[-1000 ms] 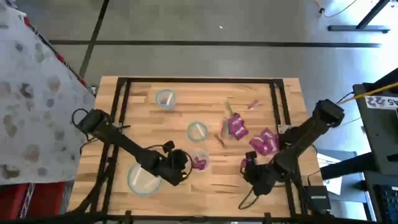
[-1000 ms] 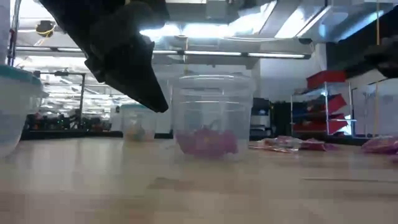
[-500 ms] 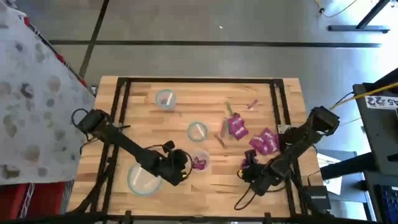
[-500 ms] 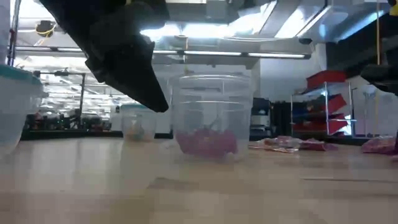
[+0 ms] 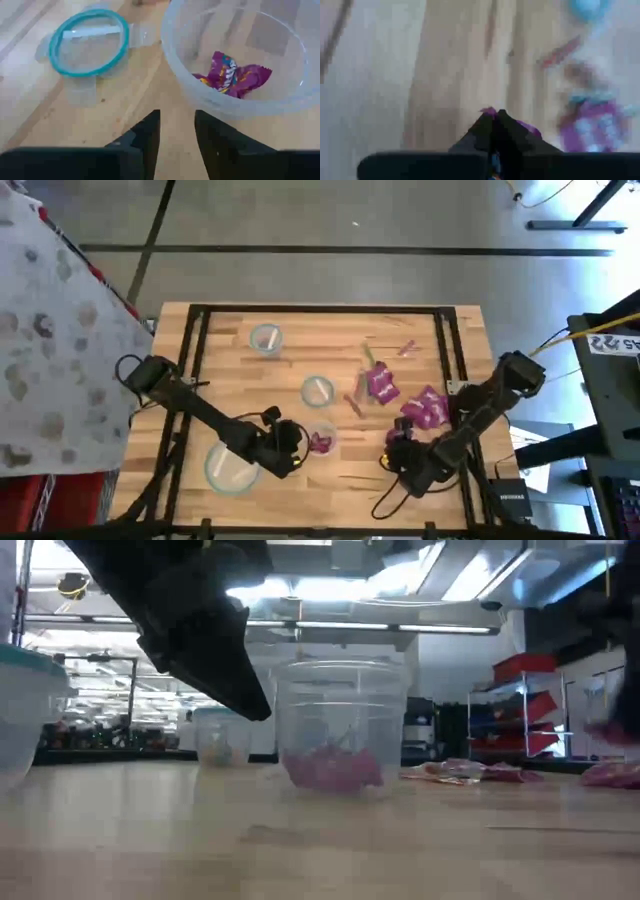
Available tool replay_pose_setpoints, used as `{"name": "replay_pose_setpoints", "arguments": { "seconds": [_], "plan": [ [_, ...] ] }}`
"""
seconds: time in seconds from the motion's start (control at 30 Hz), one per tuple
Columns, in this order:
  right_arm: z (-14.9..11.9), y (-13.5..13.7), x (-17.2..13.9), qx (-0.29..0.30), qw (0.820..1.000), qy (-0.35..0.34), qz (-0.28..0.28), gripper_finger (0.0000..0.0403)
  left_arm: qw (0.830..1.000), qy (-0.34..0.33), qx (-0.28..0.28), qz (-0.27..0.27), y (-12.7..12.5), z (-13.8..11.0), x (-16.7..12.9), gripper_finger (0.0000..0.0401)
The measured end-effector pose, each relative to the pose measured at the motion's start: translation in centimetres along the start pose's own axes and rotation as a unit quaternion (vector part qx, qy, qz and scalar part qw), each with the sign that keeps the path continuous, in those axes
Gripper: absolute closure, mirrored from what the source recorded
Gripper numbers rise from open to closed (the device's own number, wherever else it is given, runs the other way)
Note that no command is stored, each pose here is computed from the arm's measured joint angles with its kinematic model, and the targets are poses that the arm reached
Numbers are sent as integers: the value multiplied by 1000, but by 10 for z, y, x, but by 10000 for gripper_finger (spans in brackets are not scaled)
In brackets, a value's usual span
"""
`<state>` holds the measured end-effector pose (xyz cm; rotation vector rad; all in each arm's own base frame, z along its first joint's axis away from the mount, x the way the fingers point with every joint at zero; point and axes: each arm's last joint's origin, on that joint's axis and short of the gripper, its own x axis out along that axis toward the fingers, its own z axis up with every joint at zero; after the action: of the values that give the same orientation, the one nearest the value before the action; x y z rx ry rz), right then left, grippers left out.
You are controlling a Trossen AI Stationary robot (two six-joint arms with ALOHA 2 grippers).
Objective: Sort candy
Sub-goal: Put the violet candy into the bottom small transparent bin
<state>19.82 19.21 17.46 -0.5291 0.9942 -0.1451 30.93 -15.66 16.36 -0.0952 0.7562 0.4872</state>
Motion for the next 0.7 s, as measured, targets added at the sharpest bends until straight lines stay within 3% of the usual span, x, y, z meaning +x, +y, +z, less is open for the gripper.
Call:
{"name": "replay_pose_setpoints", "arguments": {
  "seconds": [0.23, 0.43, 0.53, 0.7],
  "plan": [
    [67, -12, -23, -49, 986, -153, -46, 402, 1000, -1, -1, -1, 0, 0, 0, 294],
    [111, -36, -4, -111, 959, -261, 8, 402, 1000, -3, -5, -3, -1, 1, 0, 294],
    [120, -48, 18, -131, 952, -274, 30, 402, 1000, -3, -6, -3, -1, 1, 0, 294],
    [120, -59, 61, -136, 961, -234, 51, 402, 1000, -3, -6, -3, -1, 1, 0, 294]
  ]
}}
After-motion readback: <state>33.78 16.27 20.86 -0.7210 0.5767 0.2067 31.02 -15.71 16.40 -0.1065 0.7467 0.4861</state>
